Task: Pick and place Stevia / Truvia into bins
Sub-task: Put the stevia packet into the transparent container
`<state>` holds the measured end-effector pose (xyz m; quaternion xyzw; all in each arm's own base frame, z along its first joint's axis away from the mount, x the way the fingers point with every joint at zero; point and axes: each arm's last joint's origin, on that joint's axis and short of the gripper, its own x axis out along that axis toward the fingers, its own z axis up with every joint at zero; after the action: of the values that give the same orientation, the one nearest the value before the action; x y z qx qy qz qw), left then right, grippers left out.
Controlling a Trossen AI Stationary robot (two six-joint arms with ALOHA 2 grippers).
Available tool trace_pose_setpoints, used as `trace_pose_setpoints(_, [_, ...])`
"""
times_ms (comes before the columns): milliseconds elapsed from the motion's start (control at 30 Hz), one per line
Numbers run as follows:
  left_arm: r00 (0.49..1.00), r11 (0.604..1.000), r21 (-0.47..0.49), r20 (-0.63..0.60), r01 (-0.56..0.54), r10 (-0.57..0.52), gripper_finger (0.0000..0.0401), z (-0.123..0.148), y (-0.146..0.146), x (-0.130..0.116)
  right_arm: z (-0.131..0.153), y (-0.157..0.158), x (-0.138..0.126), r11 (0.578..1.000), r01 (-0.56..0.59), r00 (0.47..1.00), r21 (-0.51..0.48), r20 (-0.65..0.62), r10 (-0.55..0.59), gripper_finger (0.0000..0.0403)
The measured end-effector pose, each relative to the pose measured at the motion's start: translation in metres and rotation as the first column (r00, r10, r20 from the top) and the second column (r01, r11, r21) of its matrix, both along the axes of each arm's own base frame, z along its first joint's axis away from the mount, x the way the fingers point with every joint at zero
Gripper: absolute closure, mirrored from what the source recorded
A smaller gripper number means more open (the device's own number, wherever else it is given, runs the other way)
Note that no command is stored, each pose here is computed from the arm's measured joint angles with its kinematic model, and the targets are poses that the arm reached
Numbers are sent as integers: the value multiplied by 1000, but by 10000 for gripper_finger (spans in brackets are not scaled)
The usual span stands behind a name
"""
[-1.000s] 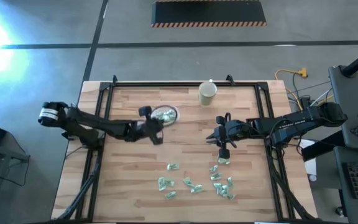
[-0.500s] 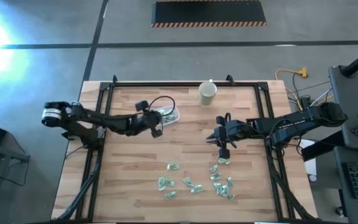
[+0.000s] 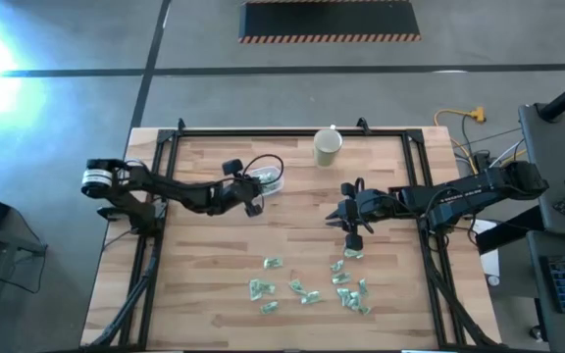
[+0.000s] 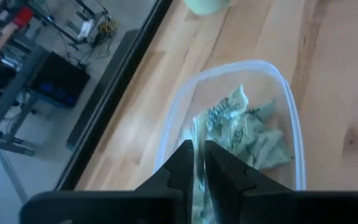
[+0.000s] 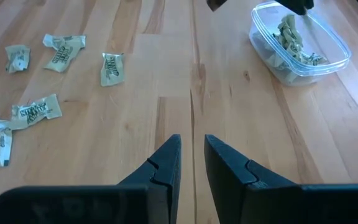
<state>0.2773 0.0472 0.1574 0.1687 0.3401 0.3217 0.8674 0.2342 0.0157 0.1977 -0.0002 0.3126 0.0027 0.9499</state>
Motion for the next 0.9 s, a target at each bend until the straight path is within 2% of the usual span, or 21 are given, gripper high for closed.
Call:
trace_pose_setpoints(167, [1000,1000,23,-12,6,-6,335,-3,1,2,0,0,0,1000,0,1000,0,-1,0,342])
trace_pose_setpoints(400, [1000,1000,25,25,13,-13,288,8,-2,0,-2,0,-1,1000,2,1000,2,-7,-2,342])
trace_pose_setpoints(533, [999,1000,-8,50,19,-18,281,15,-9,-4,-6,1,-3,999,6,1000,42,-28,-5,342])
trace_pose_setpoints(733, [990,987,-79,34,138,-136,280,26,-29,-14,-11,7,-8,985,-35,993,168,-102,53,342])
trace_pose_setpoints(900, [981,977,-96,64,190,-184,280,35,-44,-19,-17,20,-15,979,-39,980,201,-184,77,342])
